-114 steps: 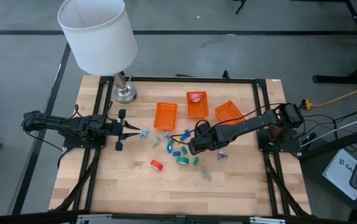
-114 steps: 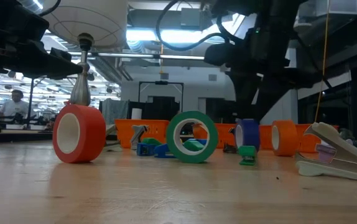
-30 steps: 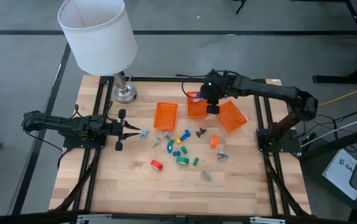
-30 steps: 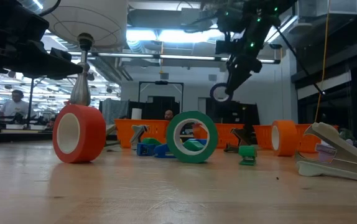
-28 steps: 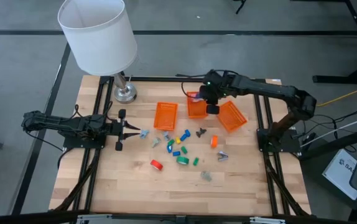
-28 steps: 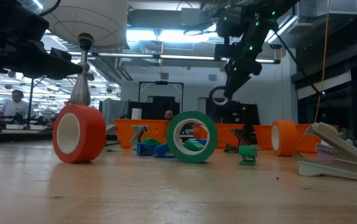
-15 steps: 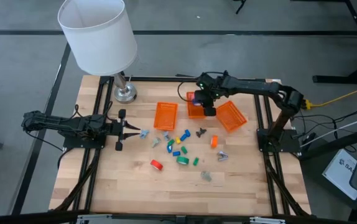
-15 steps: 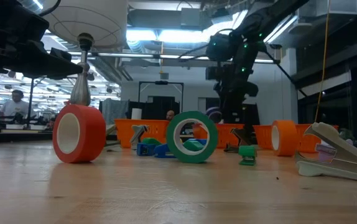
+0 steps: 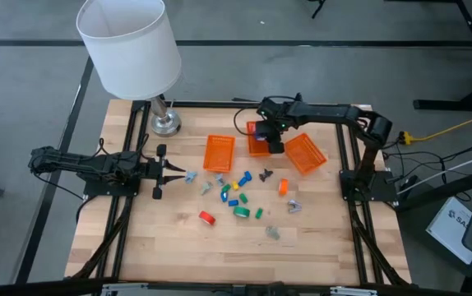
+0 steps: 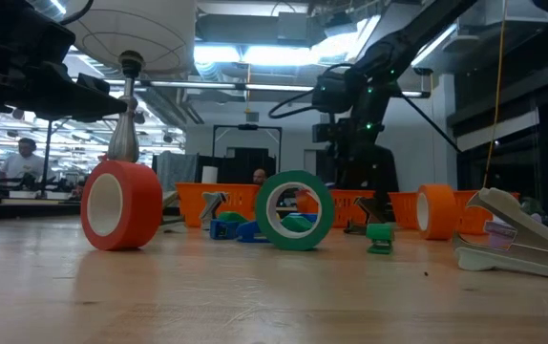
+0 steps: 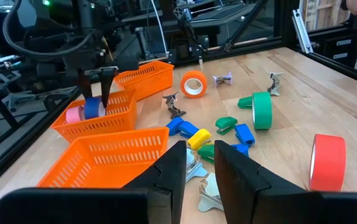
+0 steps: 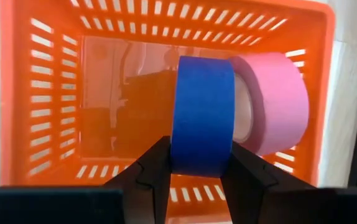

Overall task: Pick and place Stapler, Stapler remover, tape
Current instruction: Put the blue adhesive tape into the middle orange bin

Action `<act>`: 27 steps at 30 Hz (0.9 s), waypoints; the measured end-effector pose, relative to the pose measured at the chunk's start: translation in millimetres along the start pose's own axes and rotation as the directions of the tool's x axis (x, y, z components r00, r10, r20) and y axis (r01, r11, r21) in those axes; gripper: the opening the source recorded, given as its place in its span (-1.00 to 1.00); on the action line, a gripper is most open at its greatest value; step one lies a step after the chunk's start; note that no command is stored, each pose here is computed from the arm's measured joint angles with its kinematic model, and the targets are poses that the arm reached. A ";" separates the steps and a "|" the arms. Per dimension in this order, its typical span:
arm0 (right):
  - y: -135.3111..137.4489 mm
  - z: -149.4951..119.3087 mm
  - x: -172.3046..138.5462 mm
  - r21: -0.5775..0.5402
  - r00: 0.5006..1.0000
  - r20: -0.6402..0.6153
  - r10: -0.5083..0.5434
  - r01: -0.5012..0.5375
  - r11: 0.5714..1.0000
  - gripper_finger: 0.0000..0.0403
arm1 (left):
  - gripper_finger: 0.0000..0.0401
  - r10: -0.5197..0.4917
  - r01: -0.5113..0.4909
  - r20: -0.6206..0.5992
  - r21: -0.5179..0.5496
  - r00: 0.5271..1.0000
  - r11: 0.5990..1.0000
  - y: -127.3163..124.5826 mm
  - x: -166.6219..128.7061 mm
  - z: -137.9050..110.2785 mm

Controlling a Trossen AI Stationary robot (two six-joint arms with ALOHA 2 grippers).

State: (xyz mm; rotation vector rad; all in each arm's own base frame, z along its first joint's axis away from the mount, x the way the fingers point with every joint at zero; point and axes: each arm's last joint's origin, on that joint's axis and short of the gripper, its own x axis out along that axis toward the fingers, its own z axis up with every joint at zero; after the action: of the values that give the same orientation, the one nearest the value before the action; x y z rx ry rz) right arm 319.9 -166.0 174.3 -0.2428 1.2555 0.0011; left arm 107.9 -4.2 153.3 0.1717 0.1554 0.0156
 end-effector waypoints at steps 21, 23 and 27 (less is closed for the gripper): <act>-2.7 1.4 4.8 0.007 0.999 -0.010 -0.050 0.050 0.999 -0.09 | -0.61 0.000 0.000 0.000 0.000 1.000 1.000 0.0 0.0 0.1; -2.7 1.4 4.8 0.007 0.999 -0.010 -0.051 0.051 0.999 -0.03 | -0.61 0.000 0.000 0.000 0.000 1.000 1.000 0.0 0.0 0.0; -4.0 1.2 2.9 0.009 0.996 -0.043 -0.076 0.077 0.997 0.04 | -0.61 0.000 0.000 0.000 0.000 1.000 1.000 0.0 0.0 0.0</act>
State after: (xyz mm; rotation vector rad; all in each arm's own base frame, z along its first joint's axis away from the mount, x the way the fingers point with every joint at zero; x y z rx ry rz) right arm 322.5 -170.0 172.6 -0.2825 1.2875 -0.0772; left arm 107.9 -4.2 153.3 0.1717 0.1554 0.0160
